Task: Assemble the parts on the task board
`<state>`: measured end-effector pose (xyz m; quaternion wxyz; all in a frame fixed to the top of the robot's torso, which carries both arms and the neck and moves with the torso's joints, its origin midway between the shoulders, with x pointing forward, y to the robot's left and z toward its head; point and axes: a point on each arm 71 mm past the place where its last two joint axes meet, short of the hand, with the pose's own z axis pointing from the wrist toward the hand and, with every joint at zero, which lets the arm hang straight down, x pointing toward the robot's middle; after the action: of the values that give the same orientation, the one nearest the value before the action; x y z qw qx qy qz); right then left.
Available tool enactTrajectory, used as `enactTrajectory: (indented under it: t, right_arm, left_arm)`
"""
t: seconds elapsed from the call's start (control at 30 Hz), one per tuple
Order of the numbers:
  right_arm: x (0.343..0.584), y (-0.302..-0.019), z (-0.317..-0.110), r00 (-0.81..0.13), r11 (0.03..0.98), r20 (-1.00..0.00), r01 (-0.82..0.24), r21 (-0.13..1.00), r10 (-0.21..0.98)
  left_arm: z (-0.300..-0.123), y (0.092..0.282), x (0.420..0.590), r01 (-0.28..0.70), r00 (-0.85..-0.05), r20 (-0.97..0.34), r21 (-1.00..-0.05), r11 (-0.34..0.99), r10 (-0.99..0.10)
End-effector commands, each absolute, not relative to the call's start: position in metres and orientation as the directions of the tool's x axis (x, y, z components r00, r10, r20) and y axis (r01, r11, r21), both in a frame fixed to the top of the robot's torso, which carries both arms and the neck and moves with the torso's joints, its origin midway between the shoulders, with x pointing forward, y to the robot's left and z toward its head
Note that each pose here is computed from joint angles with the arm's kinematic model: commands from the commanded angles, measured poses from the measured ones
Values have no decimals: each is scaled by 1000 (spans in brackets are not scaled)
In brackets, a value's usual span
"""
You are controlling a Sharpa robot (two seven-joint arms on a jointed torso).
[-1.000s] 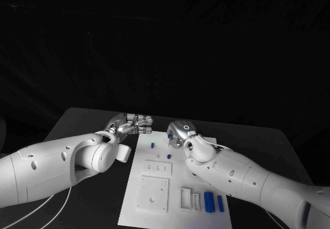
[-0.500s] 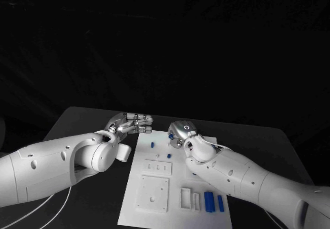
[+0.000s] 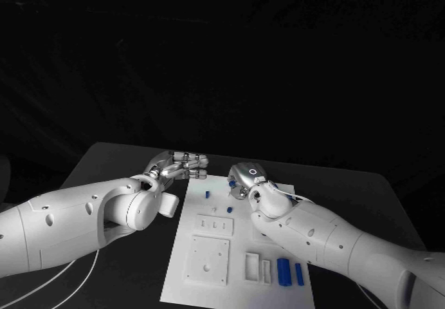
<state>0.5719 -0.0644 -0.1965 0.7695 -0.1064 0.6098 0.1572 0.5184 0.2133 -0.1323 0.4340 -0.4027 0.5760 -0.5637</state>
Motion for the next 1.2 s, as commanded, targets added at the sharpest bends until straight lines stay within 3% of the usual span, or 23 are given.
enactTrajectory:
  t: [0.03,0.47,0.8,1.2]
  right_arm:
    - [573,-65,-201,176,932,-980,-363,18,88]
    - [577,-69,-203,116,933,-982,-345,104,152]
    - [571,-79,-191,163,915,-962,-376,144,218]
    - [572,-148,-143,216,929,-939,-316,192,267]
  left_arm:
    - [-130,211,519,37,-308,-43,-999,33,-950]
    - [-130,211,518,32,-308,-41,-999,33,-951]
    - [-130,213,517,32,-303,-41,-999,32,-952]
    - [-128,223,515,35,-284,-41,-999,33,-958]
